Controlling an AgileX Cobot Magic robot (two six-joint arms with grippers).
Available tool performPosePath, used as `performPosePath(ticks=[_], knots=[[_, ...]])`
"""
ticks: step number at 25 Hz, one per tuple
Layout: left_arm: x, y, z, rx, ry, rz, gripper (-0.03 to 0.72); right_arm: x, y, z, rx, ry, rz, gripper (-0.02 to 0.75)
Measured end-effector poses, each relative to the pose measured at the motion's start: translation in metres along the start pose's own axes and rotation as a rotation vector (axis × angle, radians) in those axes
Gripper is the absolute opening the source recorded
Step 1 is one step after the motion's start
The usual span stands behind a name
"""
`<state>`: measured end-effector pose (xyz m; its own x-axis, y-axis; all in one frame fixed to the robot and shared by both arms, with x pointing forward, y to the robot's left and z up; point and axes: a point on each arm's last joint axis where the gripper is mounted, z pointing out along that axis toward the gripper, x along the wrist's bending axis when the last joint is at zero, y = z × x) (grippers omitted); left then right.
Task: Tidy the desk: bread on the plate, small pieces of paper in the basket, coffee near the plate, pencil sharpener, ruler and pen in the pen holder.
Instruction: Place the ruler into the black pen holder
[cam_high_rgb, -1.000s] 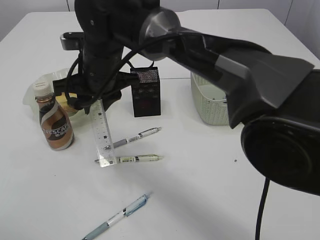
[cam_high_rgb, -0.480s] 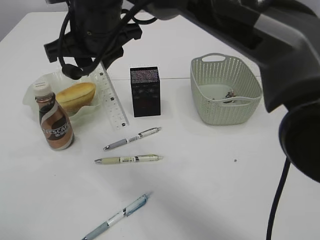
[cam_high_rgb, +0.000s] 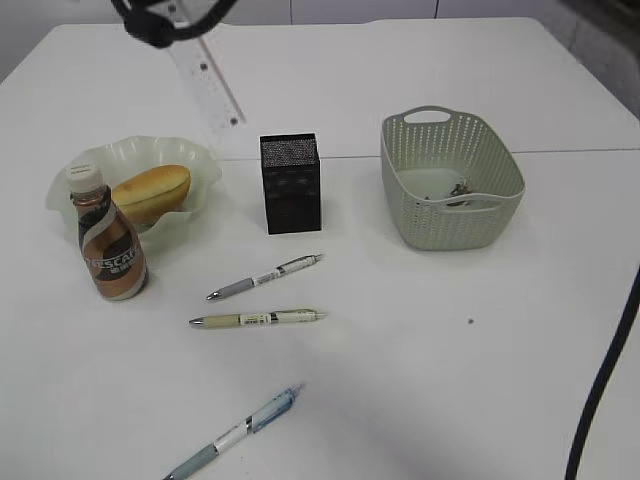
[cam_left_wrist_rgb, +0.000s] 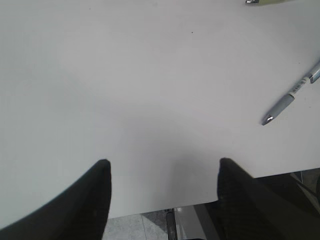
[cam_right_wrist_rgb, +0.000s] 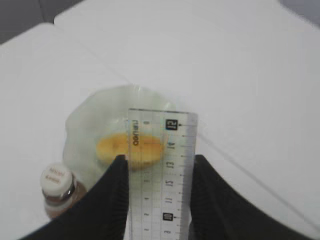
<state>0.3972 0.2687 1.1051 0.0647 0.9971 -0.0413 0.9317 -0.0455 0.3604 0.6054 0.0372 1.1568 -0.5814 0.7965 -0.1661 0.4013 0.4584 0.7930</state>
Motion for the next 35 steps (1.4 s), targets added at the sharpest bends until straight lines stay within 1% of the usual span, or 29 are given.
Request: performPosePath(ticks=[3,6,11,14,17,18,21,22,24,25,27,29,32,35], knots=[[0.000,0.000,0.000,0.000,0.002,0.001,0.486,-0.006,0.017,-0.017,-0.131,-0.027,-0.072,0.255],[0.000,0.000,0.000,0.000,0.002,0.001,0.486,-0.007,0.028,-0.025,-0.237,-0.037,-0.125,0.255],[0.000,0.001,0.000,-0.013,0.000,0.001,0.486,-0.007,0.029,-0.011,-0.347,-0.035,-0.173,0.255],[0.000,0.001,0.000,-0.016,-0.001,0.001,0.486,-0.004,0.016,0.012,-0.366,-0.020,-0.196,0.255],[0.000,0.001,0.000,-0.016,-0.001,0.001,0.486,0.001,0.003,0.030,-0.406,0.001,-0.216,0.255],[0.000,0.001,0.000,-0.016,-0.001,0.001,0.486,0.001,0.001,0.031,-0.437,0.006,-0.218,0.255],[0.000,0.001,0.000,-0.016,-0.001,0.001,0.486,-0.002,-0.007,0.026,-0.539,0.022,-0.234,0.255],[0.000,0.002,0.000,-0.018,-0.001,0.001,0.486,-0.005,-0.007,0.017,-0.600,0.025,-0.233,0.255],[0.000,0.001,0.001,-0.015,-0.001,0.001,0.486,-0.012,-0.017,0.006,-0.679,0.033,-0.231,0.255],[0.000,0.000,0.003,-0.008,0.000,0.001,0.486,-0.018,-0.020,-0.003,-0.739,0.033,-0.223,0.255],[0.000,-0.002,0.006,0.006,0.003,0.001,0.486,-0.026,-0.039,-0.007,-0.818,0.043,-0.207,0.255],[0.001,-0.005,0.012,0.023,0.005,0.001,0.486,-0.033,-0.057,-0.005,-0.866,0.044,-0.177,0.255],[0.001,-0.009,0.018,0.038,0.007,0.002,0.486,-0.048,-0.081,0.006,-0.848,0.017,-0.092,0.255],[0.001,-0.009,0.019,0.039,0.008,0.002,0.486,-0.063,-0.094,0.012,-0.808,-0.039,-0.009,0.255]])
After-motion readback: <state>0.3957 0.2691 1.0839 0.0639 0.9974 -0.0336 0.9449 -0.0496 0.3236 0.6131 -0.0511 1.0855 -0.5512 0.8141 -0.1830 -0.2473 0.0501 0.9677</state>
